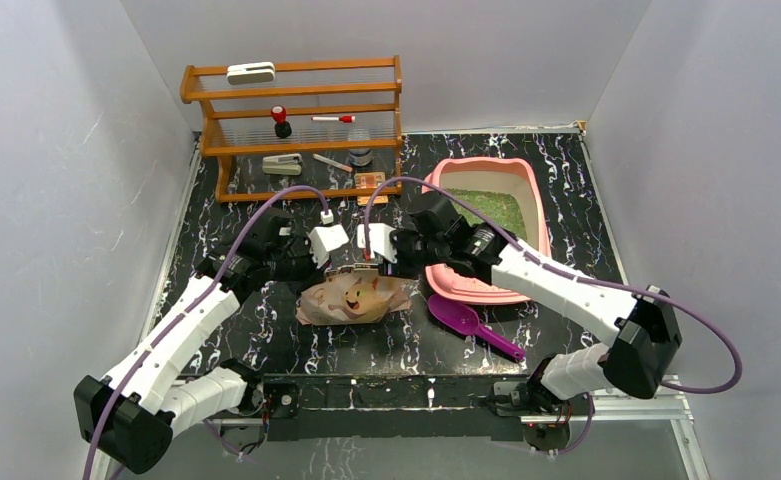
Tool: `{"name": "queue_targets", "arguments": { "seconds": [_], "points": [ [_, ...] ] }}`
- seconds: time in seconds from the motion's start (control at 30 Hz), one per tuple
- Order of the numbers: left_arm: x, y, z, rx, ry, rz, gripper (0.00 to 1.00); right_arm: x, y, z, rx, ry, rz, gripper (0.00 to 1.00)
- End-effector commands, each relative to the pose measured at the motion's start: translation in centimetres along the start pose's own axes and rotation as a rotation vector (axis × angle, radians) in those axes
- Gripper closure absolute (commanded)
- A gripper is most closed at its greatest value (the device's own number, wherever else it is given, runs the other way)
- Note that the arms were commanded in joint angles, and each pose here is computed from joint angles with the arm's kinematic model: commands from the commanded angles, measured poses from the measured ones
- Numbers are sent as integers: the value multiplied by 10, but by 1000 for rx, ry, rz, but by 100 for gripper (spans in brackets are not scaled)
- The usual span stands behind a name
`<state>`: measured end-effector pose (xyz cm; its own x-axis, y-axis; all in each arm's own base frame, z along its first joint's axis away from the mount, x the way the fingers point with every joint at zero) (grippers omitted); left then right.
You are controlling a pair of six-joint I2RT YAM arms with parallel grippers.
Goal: Fill the litter box with clean litter
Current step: Clamp the cat litter bag at the center of the board.
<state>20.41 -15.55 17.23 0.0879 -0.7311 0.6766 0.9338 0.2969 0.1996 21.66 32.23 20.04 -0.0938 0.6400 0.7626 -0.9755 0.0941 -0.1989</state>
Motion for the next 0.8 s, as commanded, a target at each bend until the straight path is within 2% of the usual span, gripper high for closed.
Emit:
{"name": "queue_targets", "arguments": {
  "seconds": [0.0,0.2,0.4,0.77],
  "points": [
    [28,7,11,42,-120,-55,100,29,-13,17,-51,-164,-35,47],
    [30,5,11,38,-138,-32,100,24,4,37,155,-288,-111,44],
    [32,5,11,35,-144,-25,100,16,9,43,213,-375,-139,36],
    [36,3,13,20,-151,-8,100,0,-3,17,205,-337,-134,37]
  ]
}}
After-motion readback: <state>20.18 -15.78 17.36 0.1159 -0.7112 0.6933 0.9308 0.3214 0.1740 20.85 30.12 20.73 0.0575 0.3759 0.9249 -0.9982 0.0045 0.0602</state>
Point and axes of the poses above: each gripper's point midway between its finger pads, its own z axis back along the fingers, its own y axis along the line the jaws close on, x = y × z, the point moved 1 cm from there along z, back along the fingers, and after that the axes turned 12 degrees about -z, right-handed, at the moved point
